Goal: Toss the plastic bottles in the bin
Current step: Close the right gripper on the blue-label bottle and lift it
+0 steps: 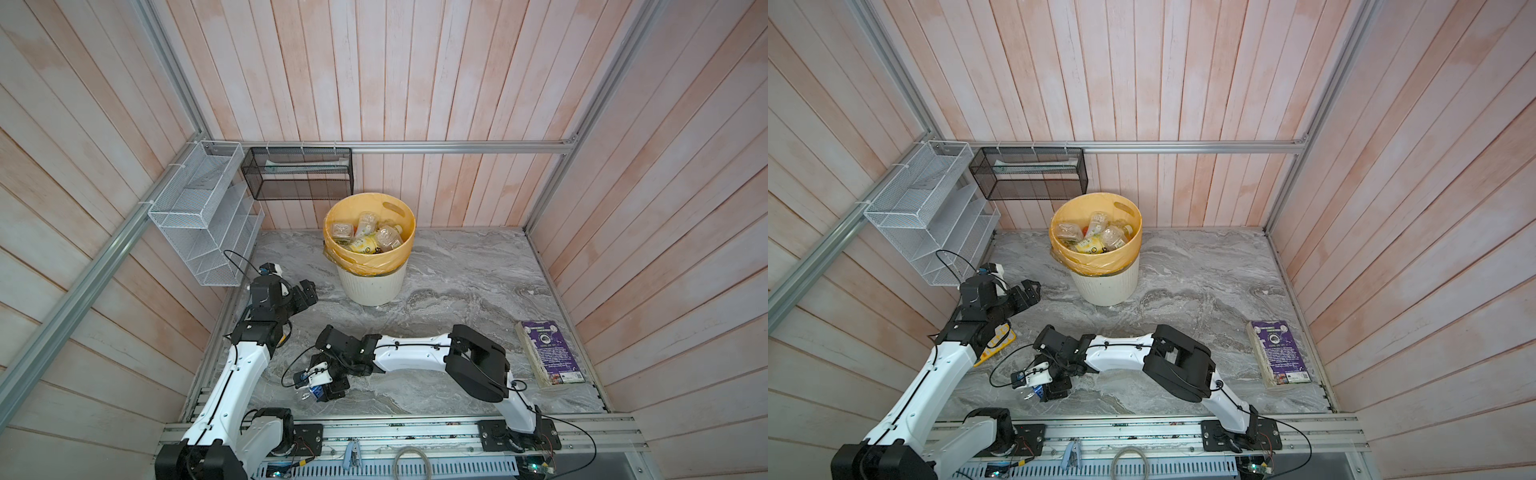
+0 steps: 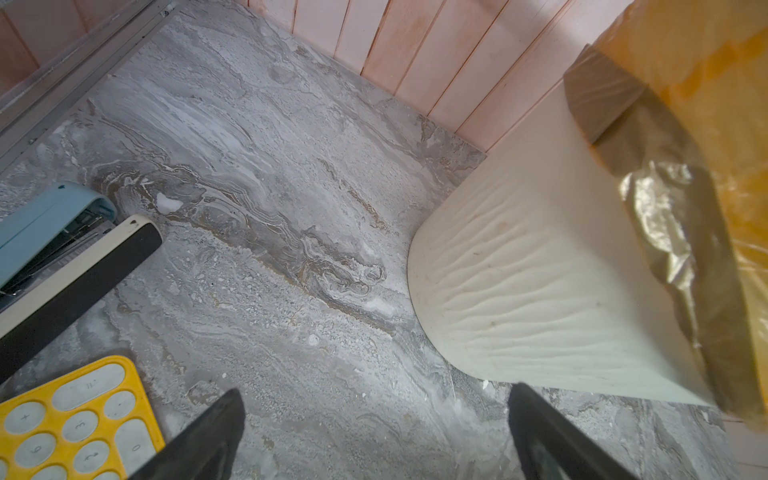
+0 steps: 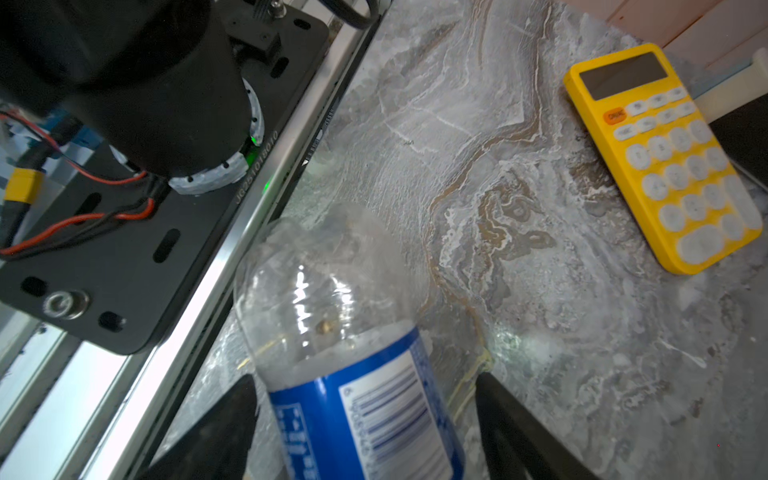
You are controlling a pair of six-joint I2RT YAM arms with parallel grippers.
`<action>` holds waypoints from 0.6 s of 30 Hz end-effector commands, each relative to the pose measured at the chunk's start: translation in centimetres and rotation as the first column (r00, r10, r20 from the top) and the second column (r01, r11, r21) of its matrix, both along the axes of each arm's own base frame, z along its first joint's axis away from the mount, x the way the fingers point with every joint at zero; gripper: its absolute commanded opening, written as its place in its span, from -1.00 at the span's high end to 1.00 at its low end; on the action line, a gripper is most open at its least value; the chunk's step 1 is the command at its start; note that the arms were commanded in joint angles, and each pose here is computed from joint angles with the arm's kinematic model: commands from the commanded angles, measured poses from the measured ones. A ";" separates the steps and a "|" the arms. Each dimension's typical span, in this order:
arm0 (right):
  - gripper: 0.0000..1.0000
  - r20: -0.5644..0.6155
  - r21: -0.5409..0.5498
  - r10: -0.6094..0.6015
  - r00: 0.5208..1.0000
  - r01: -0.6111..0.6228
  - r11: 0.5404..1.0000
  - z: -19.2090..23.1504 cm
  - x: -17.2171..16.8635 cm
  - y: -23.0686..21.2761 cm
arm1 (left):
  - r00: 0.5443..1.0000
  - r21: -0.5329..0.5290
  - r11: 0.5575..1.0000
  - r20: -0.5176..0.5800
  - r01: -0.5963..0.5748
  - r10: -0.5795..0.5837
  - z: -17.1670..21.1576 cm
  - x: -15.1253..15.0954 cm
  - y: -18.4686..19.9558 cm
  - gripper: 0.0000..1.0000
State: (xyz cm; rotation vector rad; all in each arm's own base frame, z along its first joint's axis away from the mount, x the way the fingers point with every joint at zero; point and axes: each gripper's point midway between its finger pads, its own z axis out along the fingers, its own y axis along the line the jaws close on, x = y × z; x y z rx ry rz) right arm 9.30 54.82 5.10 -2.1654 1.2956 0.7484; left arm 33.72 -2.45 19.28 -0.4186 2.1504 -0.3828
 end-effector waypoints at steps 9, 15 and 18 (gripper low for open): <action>-0.07 0.085 -0.067 -0.129 0.988 0.135 0.989 -1.4 2.6 -1.6 | 0.999 -0.003 1.000 0.031 0.010 -0.010 0.6 0.1 0.0 -1.00; 0.13 0.019 0.034 -0.370 0.929 0.369 0.929 1.9 6.5 -4.9 | 0.999 -0.009 1.000 0.034 0.005 -0.005 0.4 -0.1 0.0 -1.00; 0.17 -0.018 0.081 -0.501 0.865 0.501 0.862 3.5 8.3 -8.0 | 0.999 -0.016 1.000 0.043 0.015 -0.015 0.5 -0.2 -0.2 -1.00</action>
